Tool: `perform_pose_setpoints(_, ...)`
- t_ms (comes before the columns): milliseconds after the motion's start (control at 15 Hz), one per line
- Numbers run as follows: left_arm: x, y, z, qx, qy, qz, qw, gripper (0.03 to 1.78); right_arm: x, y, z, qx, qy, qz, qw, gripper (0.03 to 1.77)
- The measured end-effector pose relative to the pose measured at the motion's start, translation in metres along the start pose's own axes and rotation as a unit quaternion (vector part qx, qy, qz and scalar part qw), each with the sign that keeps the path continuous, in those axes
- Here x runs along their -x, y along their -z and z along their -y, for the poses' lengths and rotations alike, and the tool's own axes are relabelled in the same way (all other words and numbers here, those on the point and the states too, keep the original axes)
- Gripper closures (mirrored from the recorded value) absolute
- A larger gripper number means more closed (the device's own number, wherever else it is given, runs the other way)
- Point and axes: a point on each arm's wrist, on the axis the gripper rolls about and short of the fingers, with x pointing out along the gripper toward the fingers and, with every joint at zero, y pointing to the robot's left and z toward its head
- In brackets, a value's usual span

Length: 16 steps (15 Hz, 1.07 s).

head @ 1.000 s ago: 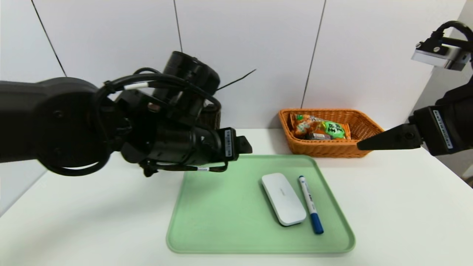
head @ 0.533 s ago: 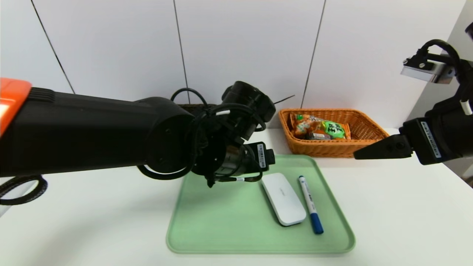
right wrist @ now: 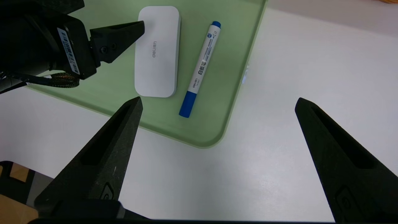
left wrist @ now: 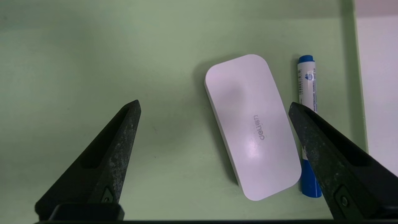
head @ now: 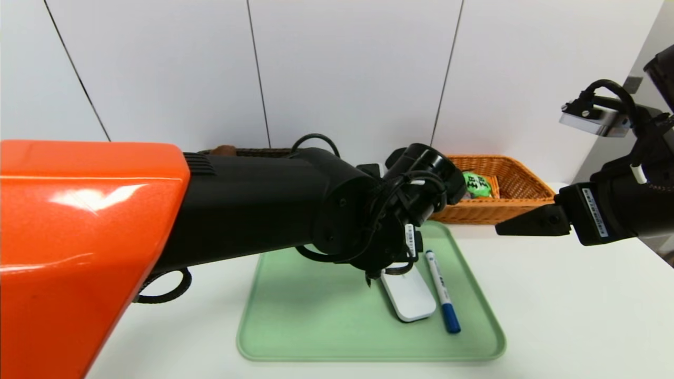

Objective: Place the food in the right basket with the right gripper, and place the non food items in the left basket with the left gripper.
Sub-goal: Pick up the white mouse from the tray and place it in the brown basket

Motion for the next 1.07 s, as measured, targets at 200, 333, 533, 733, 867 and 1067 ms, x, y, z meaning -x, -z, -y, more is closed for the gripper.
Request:
perform_pose_setpoints(200,-0.007,0.007,0.008,-0.002,-0.012,-0.017,0.9998,0.12,-0.001,0.003,0.001,-0.001,0.001,-0.003,1.0000,0.10)
perform_pose_setpoints(333,-0.012,0.011,0.011,-0.003,-0.013,-0.020,0.9997,0.12,-0.001,0.005,0.001,-0.002,0.001,-0.006,1.0000,0.10)
perform_pose_setpoints(533,-0.019,0.015,0.014,-0.006,-0.014,-0.022,0.9996,0.12,-0.003,0.007,0.001,-0.002,-0.001,-0.012,0.9999,0.10)
perform_pose_setpoints(733,-0.023,0.018,0.017,-0.007,-0.012,-0.023,0.9996,0.12,-0.004,0.008,0.001,-0.002,-0.002,-0.016,0.9999,0.10)
perform_pose_setpoints(867,-0.025,0.021,0.019,-0.009,-0.010,-0.023,0.9996,0.12,-0.005,0.008,0.001,-0.001,-0.002,-0.017,0.9999,0.10)
perform_pose_setpoints(1067,-0.026,0.024,0.023,-0.011,-0.004,-0.020,0.9997,0.12,-0.006,0.009,0.001,-0.001,-0.002,-0.019,0.9998,0.10)
